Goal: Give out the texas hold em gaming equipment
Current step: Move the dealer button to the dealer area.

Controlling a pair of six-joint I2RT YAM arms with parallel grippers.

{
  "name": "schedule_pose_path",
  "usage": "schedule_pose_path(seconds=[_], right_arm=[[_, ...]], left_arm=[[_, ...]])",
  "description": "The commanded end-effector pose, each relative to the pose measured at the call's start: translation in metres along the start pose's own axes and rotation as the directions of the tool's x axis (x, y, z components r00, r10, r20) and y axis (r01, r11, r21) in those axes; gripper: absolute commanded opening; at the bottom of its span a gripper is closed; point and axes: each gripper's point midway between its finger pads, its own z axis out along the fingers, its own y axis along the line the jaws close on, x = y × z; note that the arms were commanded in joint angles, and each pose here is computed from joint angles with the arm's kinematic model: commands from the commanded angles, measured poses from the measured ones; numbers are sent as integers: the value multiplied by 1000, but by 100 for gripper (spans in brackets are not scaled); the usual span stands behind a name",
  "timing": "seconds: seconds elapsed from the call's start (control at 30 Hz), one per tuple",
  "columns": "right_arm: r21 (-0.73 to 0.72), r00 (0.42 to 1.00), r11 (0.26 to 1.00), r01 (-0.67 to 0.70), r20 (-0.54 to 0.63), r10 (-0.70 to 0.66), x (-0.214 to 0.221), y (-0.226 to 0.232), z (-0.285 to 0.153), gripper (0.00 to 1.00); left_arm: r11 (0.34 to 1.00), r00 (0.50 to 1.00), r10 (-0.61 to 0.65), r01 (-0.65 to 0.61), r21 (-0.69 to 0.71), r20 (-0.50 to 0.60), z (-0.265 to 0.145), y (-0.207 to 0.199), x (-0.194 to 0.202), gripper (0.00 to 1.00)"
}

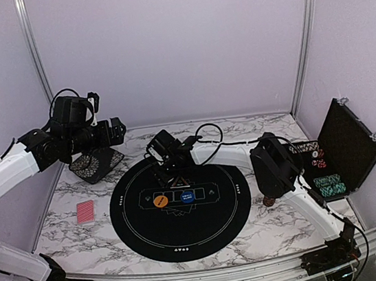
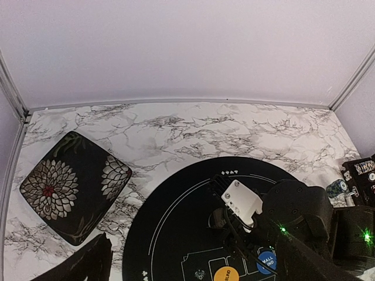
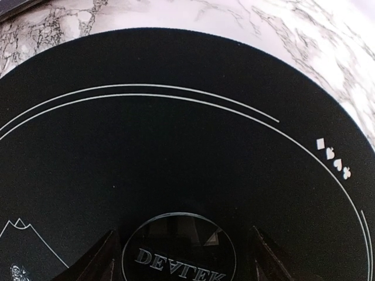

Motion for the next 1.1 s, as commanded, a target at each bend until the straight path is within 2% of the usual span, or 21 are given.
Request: schedule_pose_path(seconds=[0.0,0.23,0.67,0.87,1.07], right_arm=[[21,1000,1000,-3,4,3,0,2,5,70],[-7,998,998,-68,-12,68,7,-1,0,66],[-66,985,984,-163,-60,159,12,-3,0,66],[-20,985,987,-157,-71,156,15,-11,-1,72],[44,989,992,-117,-84,120,22,-15,2,72]], left_arm=[[1000,1000,8,-8,-13,-4,-4,5,-1,99],[1000,1000,5,-6,-13,-12,-1,5,1,99],[1000,1000,1,-1,-3,-13,-1,3,0,99],[1000,1000,-4,4,-1,-19,-1,3,2,99],[1000,1000,-7,7,-1,-18,-1,3,2,99]])
